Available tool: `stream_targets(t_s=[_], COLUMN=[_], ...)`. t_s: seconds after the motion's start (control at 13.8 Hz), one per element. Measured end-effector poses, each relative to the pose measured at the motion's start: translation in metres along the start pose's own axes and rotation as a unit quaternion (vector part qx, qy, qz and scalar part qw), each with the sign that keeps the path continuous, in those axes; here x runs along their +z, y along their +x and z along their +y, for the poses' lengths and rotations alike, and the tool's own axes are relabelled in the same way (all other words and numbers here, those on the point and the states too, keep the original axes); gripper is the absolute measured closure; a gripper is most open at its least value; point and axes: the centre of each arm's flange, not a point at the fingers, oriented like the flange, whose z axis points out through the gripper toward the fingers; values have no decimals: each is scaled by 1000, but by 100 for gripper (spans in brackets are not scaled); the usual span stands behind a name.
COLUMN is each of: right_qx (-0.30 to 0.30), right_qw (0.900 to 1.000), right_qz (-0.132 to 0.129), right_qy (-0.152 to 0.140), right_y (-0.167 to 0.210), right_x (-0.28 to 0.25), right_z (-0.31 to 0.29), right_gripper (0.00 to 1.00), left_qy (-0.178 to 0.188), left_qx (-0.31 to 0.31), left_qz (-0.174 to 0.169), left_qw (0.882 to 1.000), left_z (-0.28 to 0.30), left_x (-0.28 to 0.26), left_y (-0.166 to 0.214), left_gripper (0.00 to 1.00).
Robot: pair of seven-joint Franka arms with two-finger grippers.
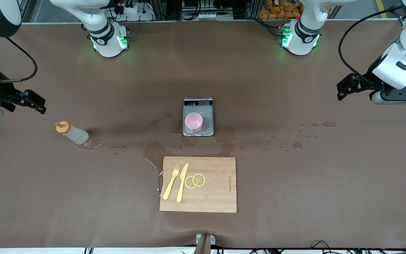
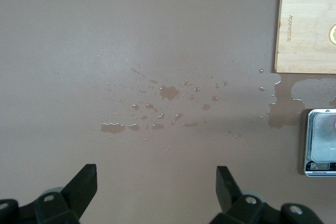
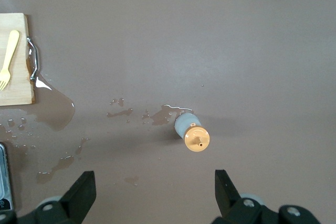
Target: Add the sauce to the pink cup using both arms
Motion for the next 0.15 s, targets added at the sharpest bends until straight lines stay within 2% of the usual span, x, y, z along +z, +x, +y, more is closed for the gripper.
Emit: stream_targets(t_s=[0.15], right_qx=[0], right_qw=[1000], right_qz=[1], right_qy=[0], right_y=[0], right_x=[-1], right_z=[0], right_gripper=[0], left_qy=[0], left_qx=[0], left_qz=[0], left_qw=[1000], left_z=[0], left_x=[0], left_y=[0], left_gripper=[0])
